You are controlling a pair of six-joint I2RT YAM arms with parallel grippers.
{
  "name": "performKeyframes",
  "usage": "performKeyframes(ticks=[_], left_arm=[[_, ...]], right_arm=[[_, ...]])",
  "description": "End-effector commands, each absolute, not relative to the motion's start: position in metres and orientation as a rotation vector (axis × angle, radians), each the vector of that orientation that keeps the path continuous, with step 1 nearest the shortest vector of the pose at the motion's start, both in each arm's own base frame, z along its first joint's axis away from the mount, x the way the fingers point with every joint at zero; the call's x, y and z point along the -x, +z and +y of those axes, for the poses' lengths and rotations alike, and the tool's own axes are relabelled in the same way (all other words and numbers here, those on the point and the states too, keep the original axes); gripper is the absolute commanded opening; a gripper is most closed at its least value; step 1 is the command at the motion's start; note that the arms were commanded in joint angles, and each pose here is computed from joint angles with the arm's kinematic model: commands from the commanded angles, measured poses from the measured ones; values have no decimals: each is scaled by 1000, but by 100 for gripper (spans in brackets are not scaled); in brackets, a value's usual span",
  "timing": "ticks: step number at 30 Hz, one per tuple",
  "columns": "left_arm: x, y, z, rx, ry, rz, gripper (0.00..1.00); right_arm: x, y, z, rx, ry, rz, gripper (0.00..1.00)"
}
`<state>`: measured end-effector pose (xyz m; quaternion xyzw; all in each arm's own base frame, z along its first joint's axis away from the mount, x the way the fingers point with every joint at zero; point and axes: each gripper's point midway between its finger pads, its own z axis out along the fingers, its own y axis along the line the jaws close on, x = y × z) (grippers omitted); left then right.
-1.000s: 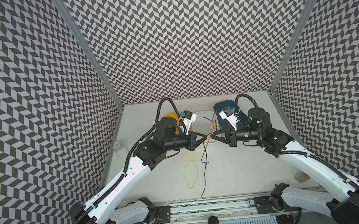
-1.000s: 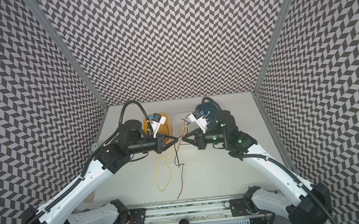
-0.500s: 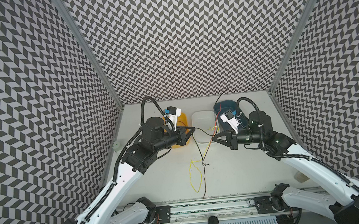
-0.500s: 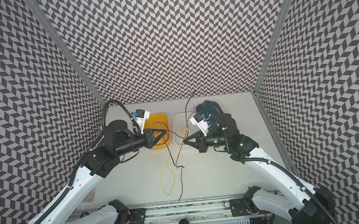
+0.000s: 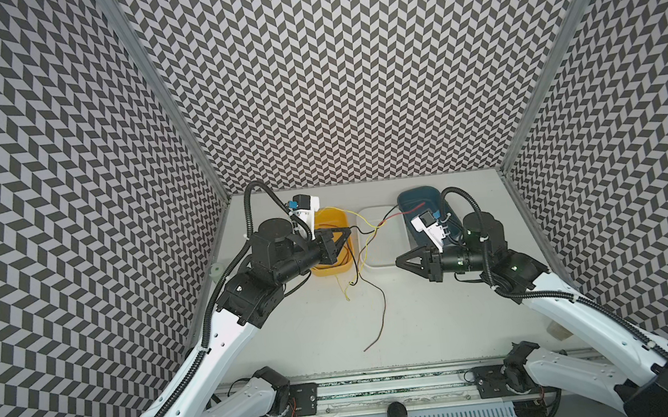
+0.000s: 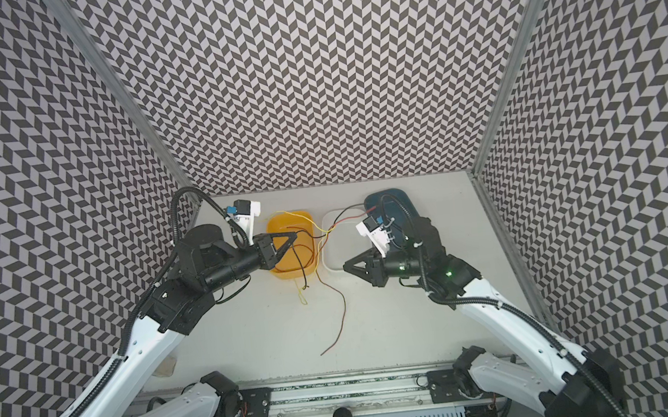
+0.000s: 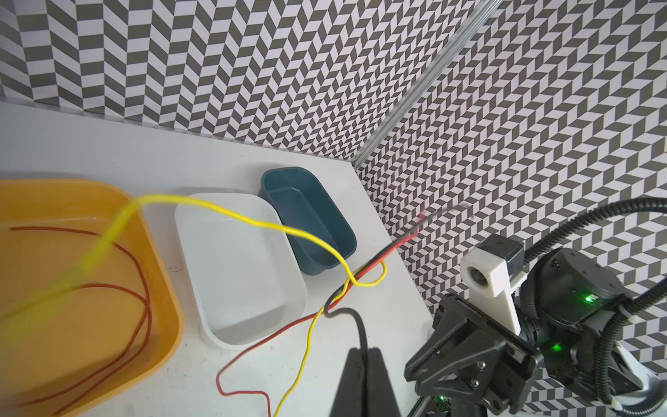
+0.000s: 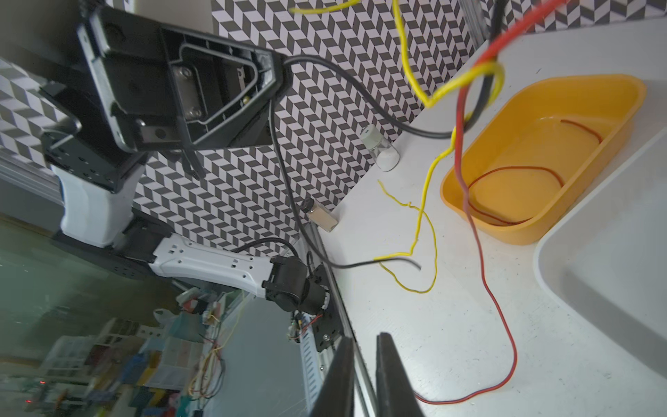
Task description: Untangle the cables
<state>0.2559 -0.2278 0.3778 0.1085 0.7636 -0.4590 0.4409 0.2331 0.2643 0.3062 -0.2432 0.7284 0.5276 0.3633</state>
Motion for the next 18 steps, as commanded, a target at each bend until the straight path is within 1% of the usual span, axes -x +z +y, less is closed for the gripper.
performKeyframes(ticks=[1, 4, 7, 10, 15, 18], left_arm=[[-257, 384, -234, -273, -1198, 1867, 0], [-254, 385, -239, -290, -1230, 1865, 0], [-253, 388, -238, -290, -1235, 1858, 0], [-252, 392, -238, -285, -1242, 1853, 0], [-247, 395, -243, -294, -1280, 1850, 0], [-242, 398, -246, -306, -1292, 1845, 0]], right_arm=[[-238, 319, 269, 617, 1395, 1784, 36], [-247, 323, 271, 560, 1426, 1761, 47], [-256, 321, 276, 518, 1427, 1764, 54], [-260, 309, 277, 512, 1302, 1774, 55], [-256, 314, 291, 587, 1180, 1680, 58], [-263, 313, 299, 591, 1128, 1663, 58]])
